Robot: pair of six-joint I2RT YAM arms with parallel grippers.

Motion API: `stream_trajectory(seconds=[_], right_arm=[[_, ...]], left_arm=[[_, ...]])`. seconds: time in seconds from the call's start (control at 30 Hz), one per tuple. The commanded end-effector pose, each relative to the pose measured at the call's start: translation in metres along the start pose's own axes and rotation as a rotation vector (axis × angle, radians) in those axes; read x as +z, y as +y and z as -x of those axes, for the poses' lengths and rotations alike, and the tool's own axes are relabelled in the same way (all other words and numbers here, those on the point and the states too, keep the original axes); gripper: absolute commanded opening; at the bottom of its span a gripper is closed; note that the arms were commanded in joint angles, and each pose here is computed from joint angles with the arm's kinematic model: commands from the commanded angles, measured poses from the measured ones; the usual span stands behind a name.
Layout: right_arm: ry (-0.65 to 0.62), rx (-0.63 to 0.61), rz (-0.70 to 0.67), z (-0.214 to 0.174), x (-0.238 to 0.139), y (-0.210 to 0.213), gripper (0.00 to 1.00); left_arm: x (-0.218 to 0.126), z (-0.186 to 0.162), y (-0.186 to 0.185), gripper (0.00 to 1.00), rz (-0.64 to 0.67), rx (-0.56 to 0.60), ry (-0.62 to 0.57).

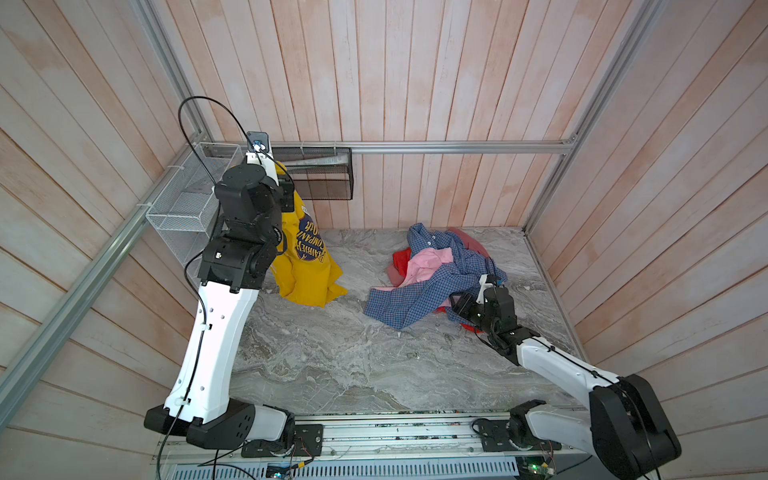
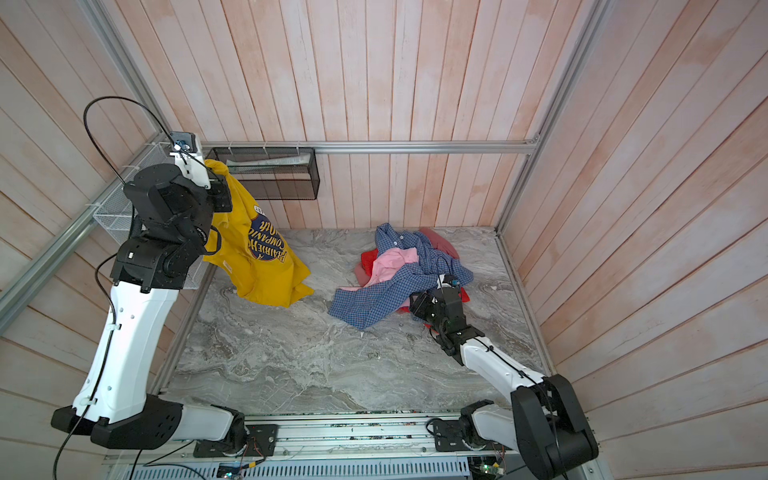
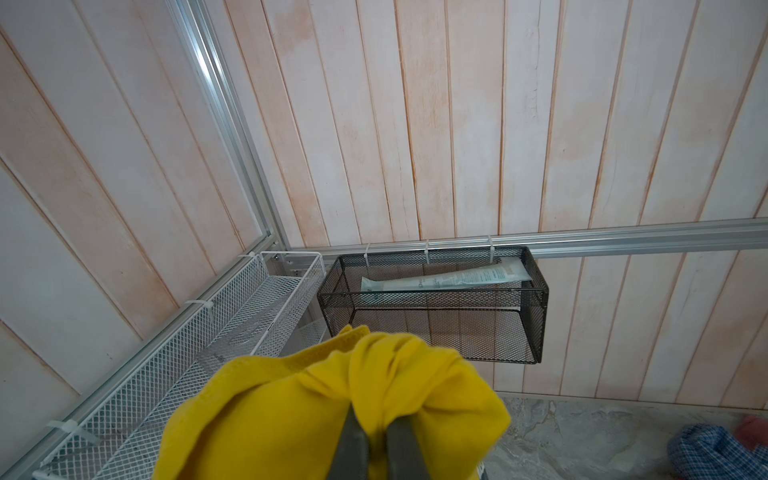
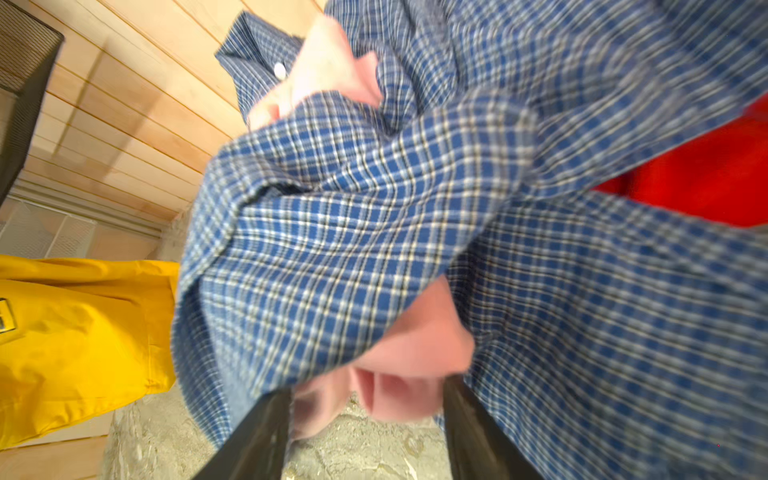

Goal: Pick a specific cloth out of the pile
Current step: 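Lift the yellow T-shirt with the left gripper, pulling it away from the pile, then lower the yellow T-shirt onto the table with the left gripper while the right shifts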

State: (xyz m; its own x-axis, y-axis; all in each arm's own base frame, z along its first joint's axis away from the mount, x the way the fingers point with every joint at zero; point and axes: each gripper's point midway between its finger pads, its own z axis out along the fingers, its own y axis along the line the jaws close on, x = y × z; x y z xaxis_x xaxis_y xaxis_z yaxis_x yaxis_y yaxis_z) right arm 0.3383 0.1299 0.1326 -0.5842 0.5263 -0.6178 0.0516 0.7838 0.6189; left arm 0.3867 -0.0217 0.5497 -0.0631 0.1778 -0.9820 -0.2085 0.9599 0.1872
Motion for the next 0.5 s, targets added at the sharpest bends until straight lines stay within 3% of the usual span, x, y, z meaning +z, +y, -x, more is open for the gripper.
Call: stream_trajectory(seconds=[0.0, 0.1, 0.27, 0.47], right_arm=[[0.003, -0.01, -0.057, -0.005, -0.012, -0.011, 0.57], [0.004, -0.078, 0.024, -0.003, -0.021, 0.01, 0.55], [0.074, -0.198, 0.267, -0.015, -0.025, 0.073, 0.54], [0.3, -0.366, 0.462, -0.07, 0.001, 0.145, 0.52]], left_arm=[[-0.009, 0.01, 0.014, 0.0, 0.035, -0.03, -0.041], [-0.008, 0.007, 0.017, 0.0, 0.041, -0.029, -0.035], [-0.004, -0.003, 0.026, 0.0, 0.059, -0.043, -0.002], [-0.008, -0.005, 0.024, 0.0, 0.015, -0.064, 0.006]])
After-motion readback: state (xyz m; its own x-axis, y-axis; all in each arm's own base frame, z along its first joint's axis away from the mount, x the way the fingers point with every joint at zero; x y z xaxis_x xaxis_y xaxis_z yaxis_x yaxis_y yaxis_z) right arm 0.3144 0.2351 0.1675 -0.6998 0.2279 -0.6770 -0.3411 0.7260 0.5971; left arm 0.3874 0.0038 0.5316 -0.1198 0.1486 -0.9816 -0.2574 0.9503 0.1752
